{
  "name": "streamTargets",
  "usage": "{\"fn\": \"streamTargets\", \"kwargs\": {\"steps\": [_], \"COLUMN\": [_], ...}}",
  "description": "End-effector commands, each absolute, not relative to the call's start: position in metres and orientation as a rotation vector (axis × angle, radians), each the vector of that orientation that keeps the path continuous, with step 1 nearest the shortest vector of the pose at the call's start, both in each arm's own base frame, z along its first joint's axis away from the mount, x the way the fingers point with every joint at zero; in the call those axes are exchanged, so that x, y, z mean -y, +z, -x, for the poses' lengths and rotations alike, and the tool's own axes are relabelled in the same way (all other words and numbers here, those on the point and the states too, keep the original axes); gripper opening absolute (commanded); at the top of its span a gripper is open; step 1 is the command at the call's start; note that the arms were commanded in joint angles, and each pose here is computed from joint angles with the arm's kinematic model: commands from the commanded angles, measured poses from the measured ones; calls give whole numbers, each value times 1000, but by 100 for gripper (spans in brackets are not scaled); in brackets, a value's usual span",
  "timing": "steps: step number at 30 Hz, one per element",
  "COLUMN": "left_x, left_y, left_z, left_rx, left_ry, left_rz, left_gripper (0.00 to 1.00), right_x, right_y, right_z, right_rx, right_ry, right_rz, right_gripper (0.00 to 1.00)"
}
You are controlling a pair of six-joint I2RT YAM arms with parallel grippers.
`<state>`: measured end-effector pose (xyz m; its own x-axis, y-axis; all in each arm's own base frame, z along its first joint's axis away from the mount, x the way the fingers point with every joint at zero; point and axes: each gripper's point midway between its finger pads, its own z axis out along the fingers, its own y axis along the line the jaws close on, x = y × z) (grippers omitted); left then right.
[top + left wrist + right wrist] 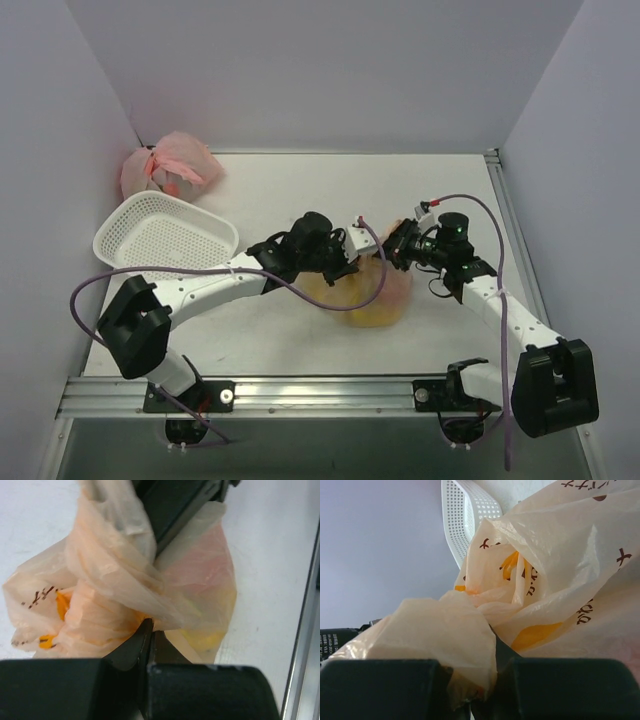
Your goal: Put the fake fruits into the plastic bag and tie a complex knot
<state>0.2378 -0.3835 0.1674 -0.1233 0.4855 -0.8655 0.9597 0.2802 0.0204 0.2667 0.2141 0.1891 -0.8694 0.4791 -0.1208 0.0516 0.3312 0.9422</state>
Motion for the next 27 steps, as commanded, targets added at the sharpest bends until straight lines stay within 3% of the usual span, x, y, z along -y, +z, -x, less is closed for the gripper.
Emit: {"fn": "streamTargets", "kwargs": {"steps": [1,3,6,11,20,23,26,27], "left_x": [372,372,370,372,384,382,373,369], "left_y": [162,161,169,187,186,173,159,156], "left_z": [-273,-279,-291,-298,-265,-273,-296,-302], "left_rx": [-1824,-1835,-1828,-1786,-1796,-1858,-1941,-1964], "left_ry": [-626,-622,-611,-665,-828,-771,-632,-596], "left_rz": [-1152,-1139,-1111,-1107,-1177,-1126,-1030,-1010], "left_gripper": [0,0,0,0,0,0,0,0], "right_x": [-205,-202,-191,-180,-190,-198,-208,-210], "right_y": [222,215,205,194,169,172,184,187], "right_z": [-272,-267,-265,-271,-279,-283,-272,-268], "right_rx": [-2106,-2150,-2187,-2163,-2109,-2072,-2052,-2052], "right_ry": [1547,1523,1375,1163,980,1009,1121,1147], "right_rz": [-346,-301,-108,197,519,527,544,545], "right_gripper": [0,0,20,40,44,34,3,0]}}
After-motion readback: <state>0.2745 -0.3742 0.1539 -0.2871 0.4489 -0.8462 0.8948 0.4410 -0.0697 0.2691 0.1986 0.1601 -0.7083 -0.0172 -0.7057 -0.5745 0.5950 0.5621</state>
